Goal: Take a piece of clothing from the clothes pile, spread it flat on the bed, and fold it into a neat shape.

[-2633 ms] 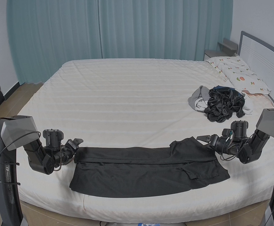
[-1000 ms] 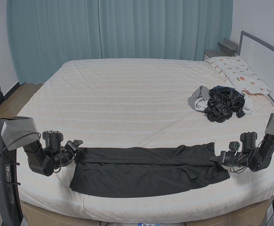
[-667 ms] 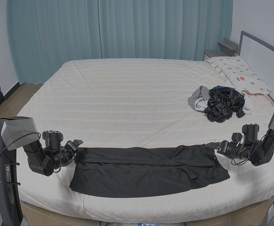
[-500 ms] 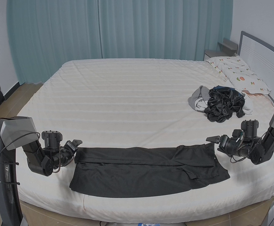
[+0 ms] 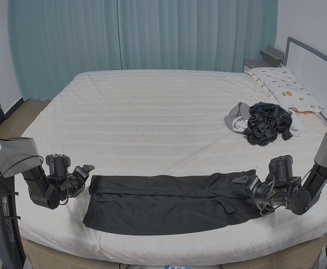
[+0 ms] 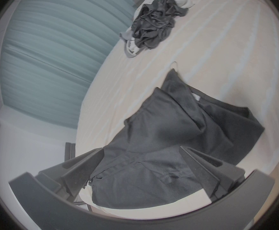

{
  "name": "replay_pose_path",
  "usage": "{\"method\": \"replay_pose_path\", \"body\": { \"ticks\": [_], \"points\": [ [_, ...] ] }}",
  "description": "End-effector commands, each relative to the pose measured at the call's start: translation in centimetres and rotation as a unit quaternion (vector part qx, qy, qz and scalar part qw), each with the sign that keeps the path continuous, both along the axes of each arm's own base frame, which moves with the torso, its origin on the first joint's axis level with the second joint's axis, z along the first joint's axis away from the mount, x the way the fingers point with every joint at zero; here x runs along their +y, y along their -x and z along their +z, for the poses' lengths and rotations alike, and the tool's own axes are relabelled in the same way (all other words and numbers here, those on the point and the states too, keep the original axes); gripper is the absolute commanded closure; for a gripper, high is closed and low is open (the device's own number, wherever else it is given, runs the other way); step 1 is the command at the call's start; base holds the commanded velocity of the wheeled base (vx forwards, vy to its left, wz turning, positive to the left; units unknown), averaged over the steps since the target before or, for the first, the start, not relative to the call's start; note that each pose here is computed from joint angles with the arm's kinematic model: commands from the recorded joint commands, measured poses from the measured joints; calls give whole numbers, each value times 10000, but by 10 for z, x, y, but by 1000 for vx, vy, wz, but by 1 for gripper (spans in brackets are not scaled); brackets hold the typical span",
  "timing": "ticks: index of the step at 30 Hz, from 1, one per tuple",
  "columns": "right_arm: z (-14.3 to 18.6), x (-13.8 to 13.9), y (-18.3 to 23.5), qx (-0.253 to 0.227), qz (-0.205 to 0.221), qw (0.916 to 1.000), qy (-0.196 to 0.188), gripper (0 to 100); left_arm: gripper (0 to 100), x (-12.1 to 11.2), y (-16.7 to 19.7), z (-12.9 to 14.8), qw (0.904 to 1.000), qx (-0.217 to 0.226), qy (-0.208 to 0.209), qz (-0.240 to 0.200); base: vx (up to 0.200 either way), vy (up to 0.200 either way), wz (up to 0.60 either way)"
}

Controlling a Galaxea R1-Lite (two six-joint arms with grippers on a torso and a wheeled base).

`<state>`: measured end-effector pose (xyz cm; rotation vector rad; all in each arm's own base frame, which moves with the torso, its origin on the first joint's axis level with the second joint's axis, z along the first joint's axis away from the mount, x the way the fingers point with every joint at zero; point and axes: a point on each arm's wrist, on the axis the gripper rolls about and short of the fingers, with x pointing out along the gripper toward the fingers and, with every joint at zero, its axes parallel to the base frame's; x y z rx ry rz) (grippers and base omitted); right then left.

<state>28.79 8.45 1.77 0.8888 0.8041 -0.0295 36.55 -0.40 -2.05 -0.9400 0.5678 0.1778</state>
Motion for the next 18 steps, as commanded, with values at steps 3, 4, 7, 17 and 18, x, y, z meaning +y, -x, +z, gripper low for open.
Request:
{"method": "replay_pose_path", "body": {
  "ticks": [3, 4, 7, 17, 18],
  "points": [
    [-21, 3, -9, 199, -205, 9994, 186, 0, 0, 0, 0, -1, 10000, 13, -3, 6, 0, 0, 0],
    [-21, 3, -11, 192, -243, 9993, 186, 0, 0, 0, 0, -1, 10000, 13, -3, 6, 0, 0, 0],
    [-20, 4, -19, 90, -353, 9992, 163, 0, 0, 0, 0, -1, 10000, 13, -3, 6, 0, 0, 0],
    [-31, 6, -32, 107, -634, 9971, 416, 0, 0, 0, 0, 4, 10000, -48, -7, 13, 0, 0, 0],
    [-32, 6, -33, 93, -682, 9967, 436, 100, 0, 0, 0, 4, 10000, -56, -7, 13, 0, 0, 0]
  ]
}}
